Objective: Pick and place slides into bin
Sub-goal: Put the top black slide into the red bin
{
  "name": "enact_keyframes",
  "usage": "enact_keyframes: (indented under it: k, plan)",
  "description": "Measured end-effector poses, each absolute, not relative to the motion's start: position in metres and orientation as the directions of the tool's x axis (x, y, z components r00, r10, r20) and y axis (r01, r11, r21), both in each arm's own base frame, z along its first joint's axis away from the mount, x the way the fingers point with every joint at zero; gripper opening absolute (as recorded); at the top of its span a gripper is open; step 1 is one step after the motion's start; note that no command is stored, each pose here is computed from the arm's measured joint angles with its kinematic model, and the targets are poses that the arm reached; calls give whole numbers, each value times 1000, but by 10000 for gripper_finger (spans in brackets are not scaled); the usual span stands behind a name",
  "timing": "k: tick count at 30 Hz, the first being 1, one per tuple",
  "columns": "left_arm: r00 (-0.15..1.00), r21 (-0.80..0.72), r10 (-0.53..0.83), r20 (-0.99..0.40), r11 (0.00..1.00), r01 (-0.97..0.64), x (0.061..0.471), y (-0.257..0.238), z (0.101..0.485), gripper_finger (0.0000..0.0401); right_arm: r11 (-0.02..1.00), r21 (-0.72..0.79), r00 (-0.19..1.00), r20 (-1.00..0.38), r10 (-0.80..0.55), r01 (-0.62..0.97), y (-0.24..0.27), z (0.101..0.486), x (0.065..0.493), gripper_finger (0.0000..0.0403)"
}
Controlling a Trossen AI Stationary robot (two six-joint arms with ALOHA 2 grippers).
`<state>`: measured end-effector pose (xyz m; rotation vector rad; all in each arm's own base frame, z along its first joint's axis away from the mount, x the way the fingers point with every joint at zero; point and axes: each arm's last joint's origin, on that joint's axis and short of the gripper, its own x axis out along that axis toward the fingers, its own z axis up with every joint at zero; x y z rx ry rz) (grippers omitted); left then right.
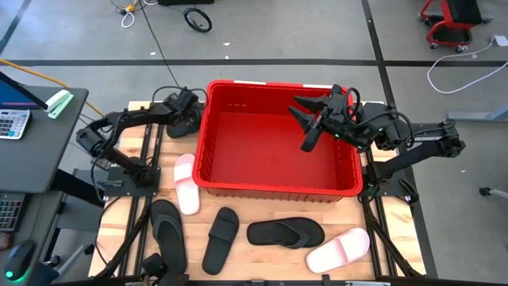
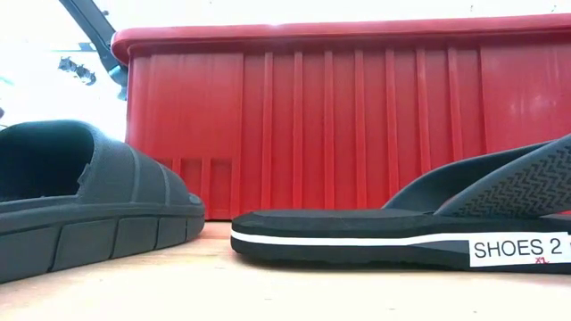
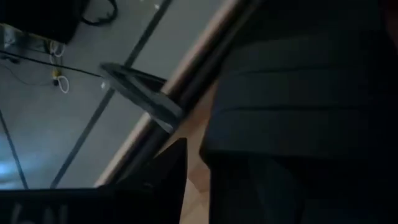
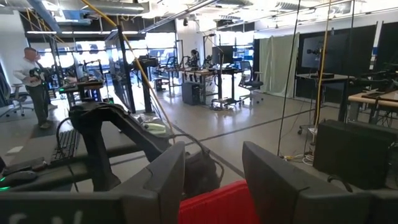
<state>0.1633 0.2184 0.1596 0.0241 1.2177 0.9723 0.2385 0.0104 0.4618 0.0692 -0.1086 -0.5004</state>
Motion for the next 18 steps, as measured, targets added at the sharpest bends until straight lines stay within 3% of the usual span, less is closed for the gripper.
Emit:
enact_keyframes:
  k: [9,11,15,18]
  plan:
    - [-39,502,579,-814,669,-549,170,224,128,161,875,88,872,87,-482,475,10,462,238,167]
    - [-48,507,583,-811,658,-557,170,222,130,132,875,86,872,87,-482,476,10,462,238,167]
    - [-95,538,592,-800,638,-551,165,209,147,23,875,79,872,78,-482,477,10,461,238,168]
    - [-112,566,632,-767,583,-583,159,198,169,16,876,68,874,62,-482,478,10,459,239,168]
